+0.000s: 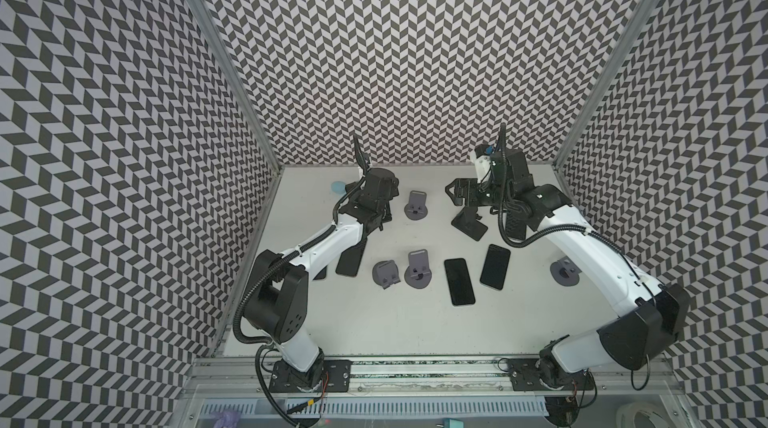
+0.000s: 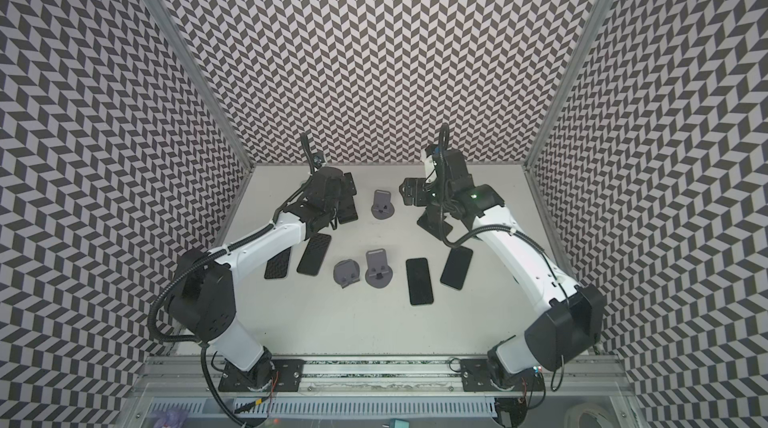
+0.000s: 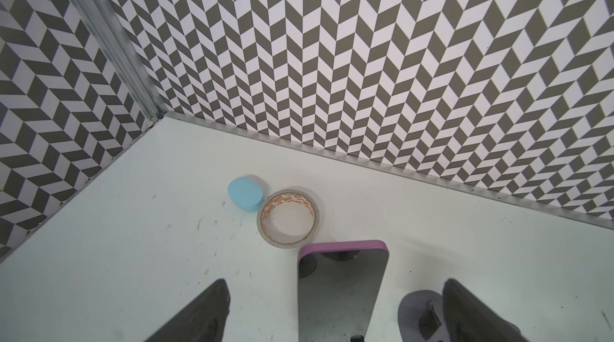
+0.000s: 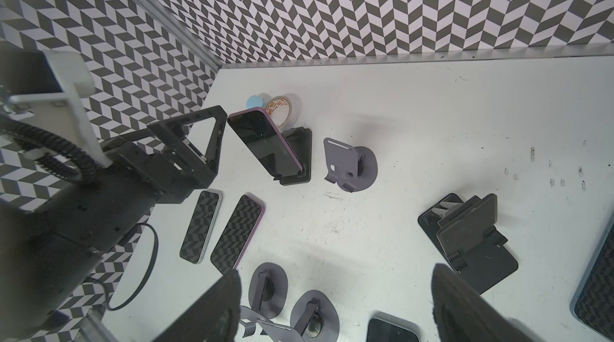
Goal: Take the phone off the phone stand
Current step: 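Move the right gripper toward the black stand while the left gripper reaches the purple-edged phone, then lower the left gripper around the purple-edged phone's top edge and close it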
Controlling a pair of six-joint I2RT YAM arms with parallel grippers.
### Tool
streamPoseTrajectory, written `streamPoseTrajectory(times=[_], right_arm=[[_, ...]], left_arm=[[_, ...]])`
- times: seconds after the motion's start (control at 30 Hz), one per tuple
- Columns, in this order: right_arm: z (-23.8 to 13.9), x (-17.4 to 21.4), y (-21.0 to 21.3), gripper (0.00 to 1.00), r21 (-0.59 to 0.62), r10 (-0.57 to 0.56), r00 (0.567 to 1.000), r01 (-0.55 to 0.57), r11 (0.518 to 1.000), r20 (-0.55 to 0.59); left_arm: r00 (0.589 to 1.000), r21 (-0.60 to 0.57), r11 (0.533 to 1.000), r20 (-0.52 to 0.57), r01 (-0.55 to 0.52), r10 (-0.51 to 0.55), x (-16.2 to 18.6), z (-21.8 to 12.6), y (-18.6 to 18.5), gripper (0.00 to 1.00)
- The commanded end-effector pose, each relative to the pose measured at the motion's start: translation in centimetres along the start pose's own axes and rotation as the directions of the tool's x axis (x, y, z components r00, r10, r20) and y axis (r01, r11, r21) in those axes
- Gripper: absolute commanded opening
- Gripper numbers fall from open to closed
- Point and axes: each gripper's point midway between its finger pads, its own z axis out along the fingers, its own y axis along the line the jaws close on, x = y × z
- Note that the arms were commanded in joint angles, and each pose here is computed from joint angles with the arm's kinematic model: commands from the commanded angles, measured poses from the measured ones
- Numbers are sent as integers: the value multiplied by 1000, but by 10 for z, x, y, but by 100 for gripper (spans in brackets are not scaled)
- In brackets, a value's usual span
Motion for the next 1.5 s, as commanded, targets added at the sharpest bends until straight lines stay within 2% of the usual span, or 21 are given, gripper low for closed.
streamPoseTrajectory(times=[0.0,0.53,1.47], right_arm=[[-20,-16,12,87,-25,0,997,2,1000,73],[-14,-11,17,87,-42,13,999,-11,999,43],[-4,-8,26,87,-54,-43,999,44,998,14]], left_arm=[[999,-25,999,20,45,-44,2,6,3,100],[1000,-32,999,-19,9,-10,27,24,2,100],[996,-18,1000,-86,-6,5,43,54,-5,100]])
